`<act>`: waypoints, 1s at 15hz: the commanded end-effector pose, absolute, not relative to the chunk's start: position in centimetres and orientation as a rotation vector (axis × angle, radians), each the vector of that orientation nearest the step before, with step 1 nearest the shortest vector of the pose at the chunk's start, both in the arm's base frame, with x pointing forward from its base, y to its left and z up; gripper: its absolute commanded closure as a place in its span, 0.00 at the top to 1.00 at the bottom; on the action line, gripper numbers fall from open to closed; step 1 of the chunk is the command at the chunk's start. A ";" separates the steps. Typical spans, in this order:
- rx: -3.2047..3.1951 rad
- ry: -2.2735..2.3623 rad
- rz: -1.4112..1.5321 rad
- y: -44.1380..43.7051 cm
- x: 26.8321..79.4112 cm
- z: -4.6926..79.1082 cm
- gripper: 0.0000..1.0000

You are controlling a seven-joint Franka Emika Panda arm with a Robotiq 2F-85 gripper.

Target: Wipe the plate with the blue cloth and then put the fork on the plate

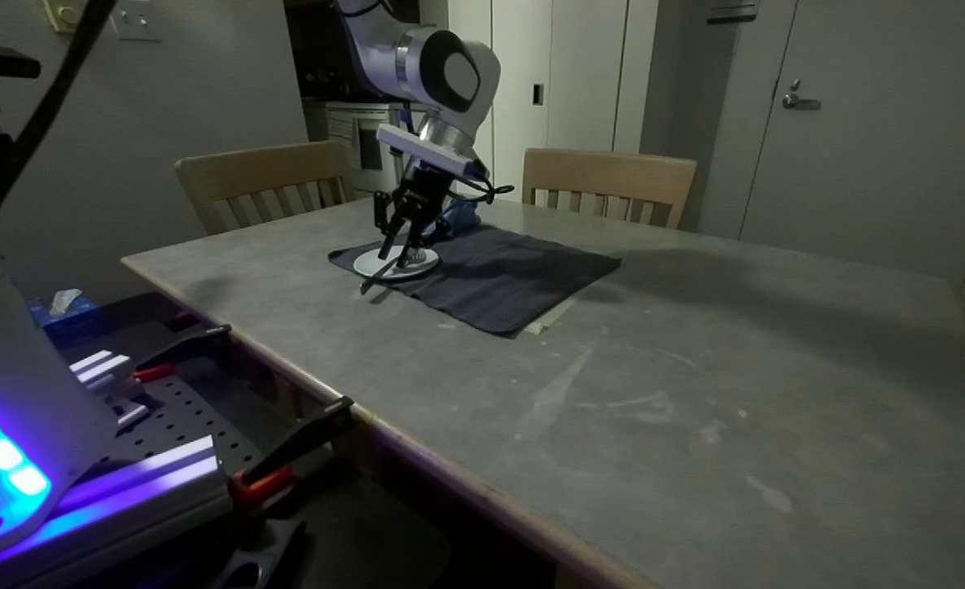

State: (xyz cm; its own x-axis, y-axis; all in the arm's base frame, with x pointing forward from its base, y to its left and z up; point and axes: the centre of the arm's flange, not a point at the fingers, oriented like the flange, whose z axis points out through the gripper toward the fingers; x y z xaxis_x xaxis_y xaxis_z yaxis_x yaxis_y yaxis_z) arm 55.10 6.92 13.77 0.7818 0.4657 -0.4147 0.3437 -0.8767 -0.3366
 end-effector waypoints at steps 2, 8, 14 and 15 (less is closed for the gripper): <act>-2.814 -0.543 0.677 7.0 54.3 14.7 0.71; -3.036 -0.324 0.610 8.2 52.8 15.8 1.00; -3.200 -0.045 0.582 8.8 51.4 16.3 1.00; -3.217 -0.007 0.580 8.8 51.3 16.3 1.00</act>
